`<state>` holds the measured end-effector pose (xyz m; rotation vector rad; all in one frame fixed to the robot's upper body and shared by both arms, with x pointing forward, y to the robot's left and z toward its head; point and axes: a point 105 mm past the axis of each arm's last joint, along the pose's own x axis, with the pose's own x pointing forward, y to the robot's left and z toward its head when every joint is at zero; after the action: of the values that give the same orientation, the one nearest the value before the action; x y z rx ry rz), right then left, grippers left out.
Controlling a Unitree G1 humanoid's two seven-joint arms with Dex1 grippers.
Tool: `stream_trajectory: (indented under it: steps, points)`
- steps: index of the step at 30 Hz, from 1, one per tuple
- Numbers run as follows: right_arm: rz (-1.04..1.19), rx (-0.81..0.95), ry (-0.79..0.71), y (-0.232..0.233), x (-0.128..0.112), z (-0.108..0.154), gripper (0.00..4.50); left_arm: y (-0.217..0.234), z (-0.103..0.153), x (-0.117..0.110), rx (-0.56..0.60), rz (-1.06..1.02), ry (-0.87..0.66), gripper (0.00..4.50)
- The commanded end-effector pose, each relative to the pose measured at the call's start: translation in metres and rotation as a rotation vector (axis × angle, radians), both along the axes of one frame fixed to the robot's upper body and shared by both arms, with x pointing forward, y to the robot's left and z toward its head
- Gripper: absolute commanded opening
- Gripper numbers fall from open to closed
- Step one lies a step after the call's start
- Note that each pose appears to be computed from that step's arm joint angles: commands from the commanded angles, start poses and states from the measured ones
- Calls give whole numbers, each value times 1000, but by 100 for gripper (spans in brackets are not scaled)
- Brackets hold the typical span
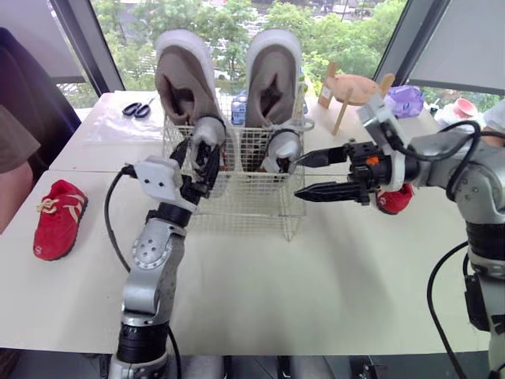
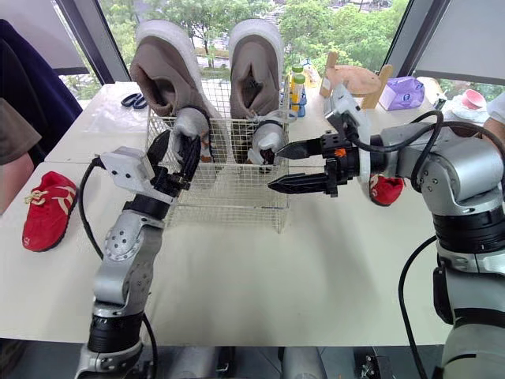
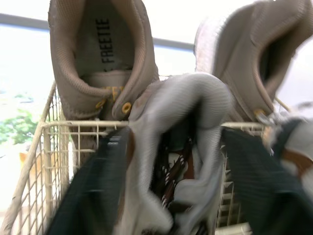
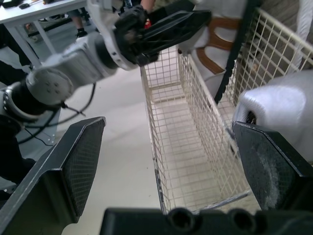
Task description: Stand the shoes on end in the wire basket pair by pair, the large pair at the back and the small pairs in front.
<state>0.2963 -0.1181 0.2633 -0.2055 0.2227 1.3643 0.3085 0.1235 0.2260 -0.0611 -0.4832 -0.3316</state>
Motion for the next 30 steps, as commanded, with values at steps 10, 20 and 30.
stream_trajectory:
  steps: [10,20,30]
  points:
    - [-153,43,-26,-30,9,-3,450,67,-2,-35,38,36,229,362]
    - [-653,138,-228,-118,52,20,450,22,-16,-84,68,-516,467,443]
    - [-1231,257,-394,-176,55,-21,450,-49,-31,-93,3,-716,485,443]
